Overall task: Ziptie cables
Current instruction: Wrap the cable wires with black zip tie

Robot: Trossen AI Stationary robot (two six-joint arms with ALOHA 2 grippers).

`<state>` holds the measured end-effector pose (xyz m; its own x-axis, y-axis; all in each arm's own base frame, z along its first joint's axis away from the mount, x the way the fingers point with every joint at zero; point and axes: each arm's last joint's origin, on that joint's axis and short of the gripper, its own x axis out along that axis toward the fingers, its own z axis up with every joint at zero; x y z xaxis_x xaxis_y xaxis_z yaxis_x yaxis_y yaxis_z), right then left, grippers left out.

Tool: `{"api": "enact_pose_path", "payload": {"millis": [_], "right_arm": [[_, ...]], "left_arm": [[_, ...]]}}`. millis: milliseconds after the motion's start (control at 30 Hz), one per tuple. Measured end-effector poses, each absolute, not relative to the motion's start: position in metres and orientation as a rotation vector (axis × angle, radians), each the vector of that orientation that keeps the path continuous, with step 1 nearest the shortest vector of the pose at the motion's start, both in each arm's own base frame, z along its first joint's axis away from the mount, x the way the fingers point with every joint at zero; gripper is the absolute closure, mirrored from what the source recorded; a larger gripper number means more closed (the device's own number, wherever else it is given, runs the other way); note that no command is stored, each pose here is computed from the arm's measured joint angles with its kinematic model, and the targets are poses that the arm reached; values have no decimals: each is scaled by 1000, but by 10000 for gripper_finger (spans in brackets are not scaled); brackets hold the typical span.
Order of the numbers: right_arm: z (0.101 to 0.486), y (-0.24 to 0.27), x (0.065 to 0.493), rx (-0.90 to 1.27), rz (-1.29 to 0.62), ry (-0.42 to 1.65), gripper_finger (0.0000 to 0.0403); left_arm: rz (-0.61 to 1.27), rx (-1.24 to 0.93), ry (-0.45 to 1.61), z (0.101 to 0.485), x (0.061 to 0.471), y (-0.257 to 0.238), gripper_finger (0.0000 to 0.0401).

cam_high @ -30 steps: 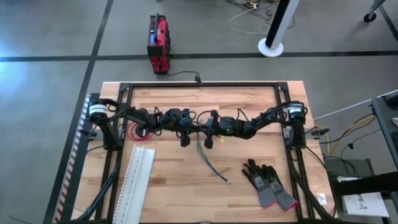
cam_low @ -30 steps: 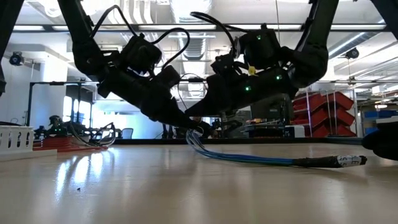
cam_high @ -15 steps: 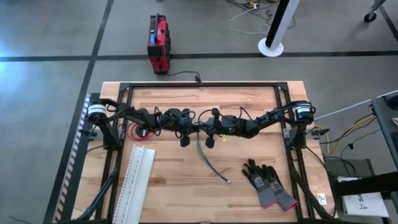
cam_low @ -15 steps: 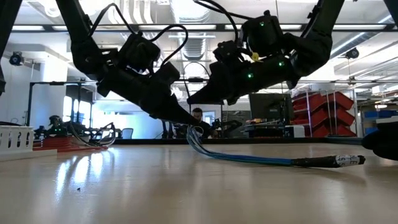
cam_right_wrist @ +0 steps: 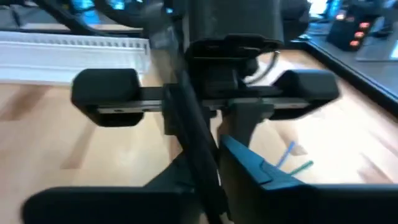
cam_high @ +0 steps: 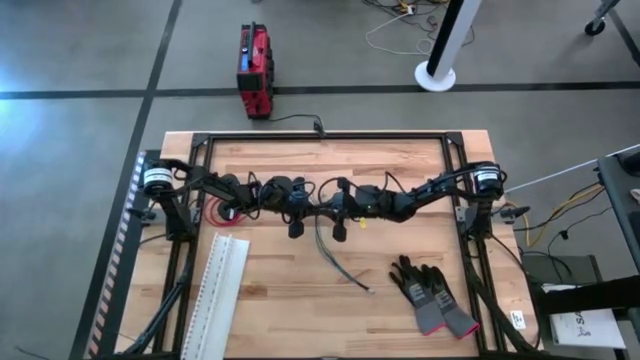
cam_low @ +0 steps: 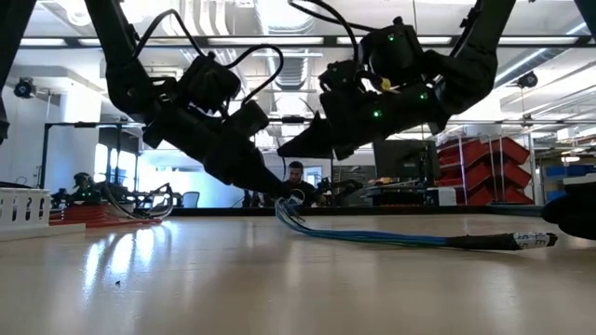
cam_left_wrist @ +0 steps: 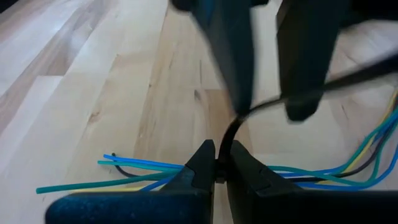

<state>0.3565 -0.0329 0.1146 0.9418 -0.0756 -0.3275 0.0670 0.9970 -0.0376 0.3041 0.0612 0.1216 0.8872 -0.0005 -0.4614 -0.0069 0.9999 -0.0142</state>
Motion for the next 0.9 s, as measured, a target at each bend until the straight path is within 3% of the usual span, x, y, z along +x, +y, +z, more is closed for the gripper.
{"api": "enact_pose_path", "payload": {"millis": [200,567,900], "right_arm": [[109,-37,355,-57,-61,370,314],[93,-44,357,-30,-48,402,376],[98,-44,363,-28,-43,385,346]], "left_arm": [[-19,1,467,123,305,61,396],[-68,1,472,122,305,57,396],[-72,6,469,122,305,57,396]]}}
